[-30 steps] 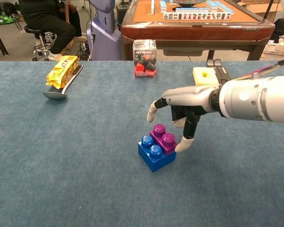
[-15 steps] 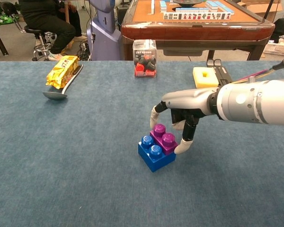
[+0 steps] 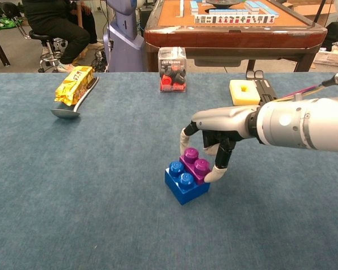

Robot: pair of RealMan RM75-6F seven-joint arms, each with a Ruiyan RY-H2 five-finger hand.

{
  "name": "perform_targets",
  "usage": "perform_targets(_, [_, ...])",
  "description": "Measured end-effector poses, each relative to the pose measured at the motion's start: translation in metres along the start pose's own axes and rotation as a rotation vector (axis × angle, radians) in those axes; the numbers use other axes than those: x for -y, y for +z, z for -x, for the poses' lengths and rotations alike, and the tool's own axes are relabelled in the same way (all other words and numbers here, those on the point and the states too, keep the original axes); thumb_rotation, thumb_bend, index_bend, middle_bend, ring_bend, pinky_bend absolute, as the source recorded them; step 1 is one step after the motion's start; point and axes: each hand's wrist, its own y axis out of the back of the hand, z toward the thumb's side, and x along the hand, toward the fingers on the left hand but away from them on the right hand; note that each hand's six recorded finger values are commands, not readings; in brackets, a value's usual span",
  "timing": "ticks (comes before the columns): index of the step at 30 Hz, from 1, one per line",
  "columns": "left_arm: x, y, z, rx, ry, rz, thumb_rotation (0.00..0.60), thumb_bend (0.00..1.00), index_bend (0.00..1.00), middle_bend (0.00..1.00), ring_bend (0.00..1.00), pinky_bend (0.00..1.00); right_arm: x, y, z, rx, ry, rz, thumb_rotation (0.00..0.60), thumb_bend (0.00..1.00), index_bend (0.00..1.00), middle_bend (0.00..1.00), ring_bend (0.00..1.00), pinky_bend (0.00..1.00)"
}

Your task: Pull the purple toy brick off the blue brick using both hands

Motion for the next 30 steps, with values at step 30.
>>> perform_targets(30, [-0.015,0.025,-0.023,0.062,0.034,0.023,0.6,0.07,0.25,0.68,0.68,0.91,-0.031,-0.033,-0.025,-0.033,-0.153,0.289,0.6,0.41,0.59,1.0,1.0,1.0])
